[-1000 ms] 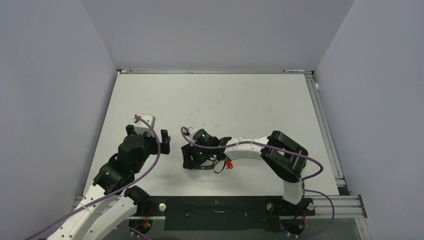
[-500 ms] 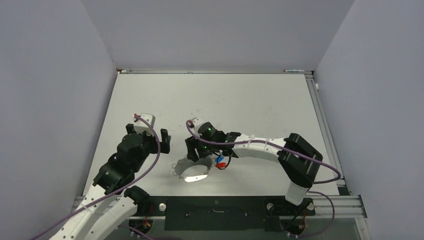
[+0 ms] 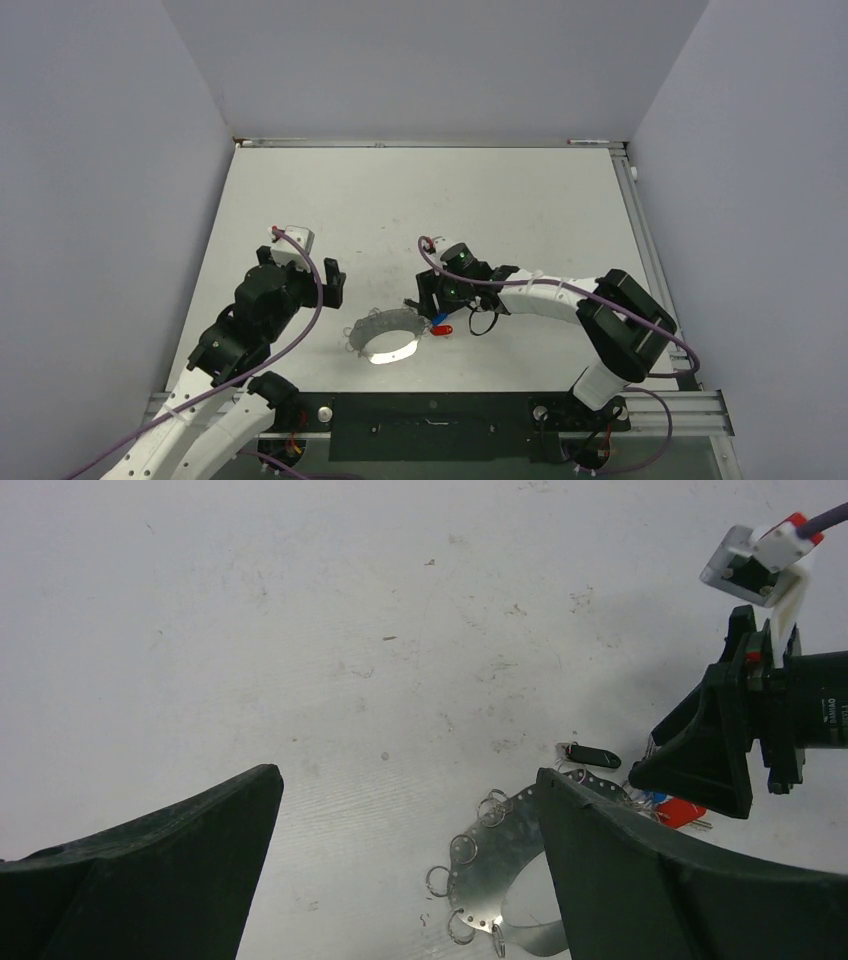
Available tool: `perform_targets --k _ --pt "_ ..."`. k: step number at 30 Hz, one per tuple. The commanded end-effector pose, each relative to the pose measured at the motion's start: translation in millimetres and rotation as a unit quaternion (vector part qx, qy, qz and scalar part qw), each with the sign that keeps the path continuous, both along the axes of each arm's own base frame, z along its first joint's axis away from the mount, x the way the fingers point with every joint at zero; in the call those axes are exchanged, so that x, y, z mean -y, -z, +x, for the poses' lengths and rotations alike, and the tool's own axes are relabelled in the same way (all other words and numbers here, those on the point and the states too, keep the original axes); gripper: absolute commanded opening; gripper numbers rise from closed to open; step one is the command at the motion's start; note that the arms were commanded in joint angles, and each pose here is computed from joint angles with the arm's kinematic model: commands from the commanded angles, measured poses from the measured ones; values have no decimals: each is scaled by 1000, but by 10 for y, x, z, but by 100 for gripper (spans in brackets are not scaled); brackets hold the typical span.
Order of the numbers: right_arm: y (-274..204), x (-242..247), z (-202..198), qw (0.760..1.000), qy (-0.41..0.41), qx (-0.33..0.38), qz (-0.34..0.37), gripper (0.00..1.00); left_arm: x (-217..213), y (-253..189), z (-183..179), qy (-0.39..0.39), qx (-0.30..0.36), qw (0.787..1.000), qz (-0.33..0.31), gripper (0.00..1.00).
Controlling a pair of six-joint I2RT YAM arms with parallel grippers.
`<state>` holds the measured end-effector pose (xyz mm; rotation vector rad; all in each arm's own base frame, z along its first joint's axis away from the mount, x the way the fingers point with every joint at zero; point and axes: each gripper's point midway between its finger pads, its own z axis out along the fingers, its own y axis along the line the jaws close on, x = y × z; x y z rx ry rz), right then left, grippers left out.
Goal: Put the keys on the keyring
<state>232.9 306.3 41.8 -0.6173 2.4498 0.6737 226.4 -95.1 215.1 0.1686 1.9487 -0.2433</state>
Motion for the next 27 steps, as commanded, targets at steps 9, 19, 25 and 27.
perform_targets --k 9,19,25,27 --pt "-118 -39 -779 984 -97 -95 112 58 51 -140 32 11 26 999 -18 96" --pt "-447 -522 -1089 968 -124 -62 209 55 39 -153 29 9 28 999 -19 96" --pt "-735 -239 -244 982 -6 46 183 55 47 -166 17 13 31 999 -22 96" --pt "-650 -193 -125 984 2 35 172 55 49 -169 12 14 32 999 -23 96"
